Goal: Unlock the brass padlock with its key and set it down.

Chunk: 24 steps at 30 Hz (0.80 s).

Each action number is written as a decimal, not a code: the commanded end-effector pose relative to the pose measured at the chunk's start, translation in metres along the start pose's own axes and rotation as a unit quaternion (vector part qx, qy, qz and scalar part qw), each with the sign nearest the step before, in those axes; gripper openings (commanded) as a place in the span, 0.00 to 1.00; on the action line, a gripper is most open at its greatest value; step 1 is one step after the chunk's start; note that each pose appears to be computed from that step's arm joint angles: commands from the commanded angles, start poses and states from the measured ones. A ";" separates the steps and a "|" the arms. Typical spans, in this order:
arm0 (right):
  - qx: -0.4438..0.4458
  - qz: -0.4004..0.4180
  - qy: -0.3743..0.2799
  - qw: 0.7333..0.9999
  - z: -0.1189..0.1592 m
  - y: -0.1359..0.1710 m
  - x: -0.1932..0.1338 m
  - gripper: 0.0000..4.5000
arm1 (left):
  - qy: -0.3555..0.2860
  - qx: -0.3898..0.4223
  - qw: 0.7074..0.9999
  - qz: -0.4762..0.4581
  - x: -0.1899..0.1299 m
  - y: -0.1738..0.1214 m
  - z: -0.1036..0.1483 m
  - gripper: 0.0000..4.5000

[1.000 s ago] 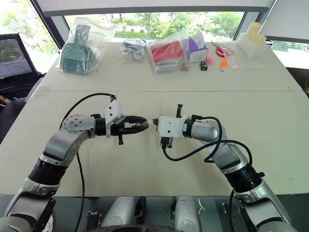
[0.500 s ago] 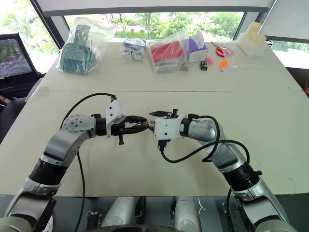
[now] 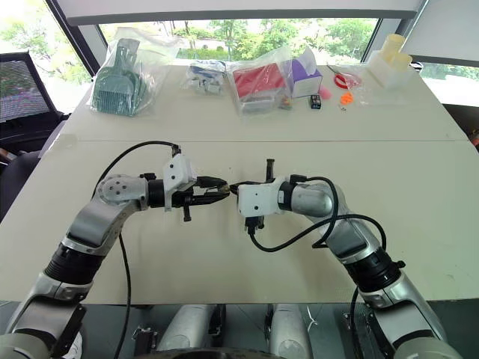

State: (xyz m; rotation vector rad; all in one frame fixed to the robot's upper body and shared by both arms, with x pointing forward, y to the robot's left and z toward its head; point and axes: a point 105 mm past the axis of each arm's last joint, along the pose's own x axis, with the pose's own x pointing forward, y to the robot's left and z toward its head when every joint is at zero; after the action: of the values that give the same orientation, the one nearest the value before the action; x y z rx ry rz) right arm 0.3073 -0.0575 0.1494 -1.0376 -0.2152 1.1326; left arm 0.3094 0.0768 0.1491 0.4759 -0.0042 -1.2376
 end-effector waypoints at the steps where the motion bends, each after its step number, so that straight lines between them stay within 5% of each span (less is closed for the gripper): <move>1: 0.040 0.040 -0.036 0.998 0.015 0.000 0.002 0.01 | -0.011 0.067 0.998 -0.015 0.002 -0.003 0.011 0.17; 9: 0.150 0.113 -0.047 0.981 0.023 -0.001 0.003 0.01 | 0.011 0.194 0.980 -0.048 0.002 -0.009 0.005 0.17; 14: 0.175 0.111 -0.054 0.977 0.029 -0.002 0.002 0.01 | 0.008 0.216 0.975 -0.049 0.000 -0.007 0.005 0.17; 19: 0.111 0.075 -0.043 0.990 0.028 -0.008 0.005 0.01 | -0.004 0.182 0.983 -0.038 -0.003 -0.001 0.006 0.17; 24: 0.164 0.103 -0.054 0.980 0.032 0.005 0.002 0.01 | -0.002 0.231 0.972 -0.041 -0.006 0.002 0.007 0.17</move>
State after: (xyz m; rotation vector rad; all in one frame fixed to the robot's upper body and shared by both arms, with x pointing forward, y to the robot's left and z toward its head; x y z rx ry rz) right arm 0.3045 -0.0534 0.1497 -0.7649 0.0636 1.2663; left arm 0.3058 0.0810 0.1469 0.8206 -0.2131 -1.3313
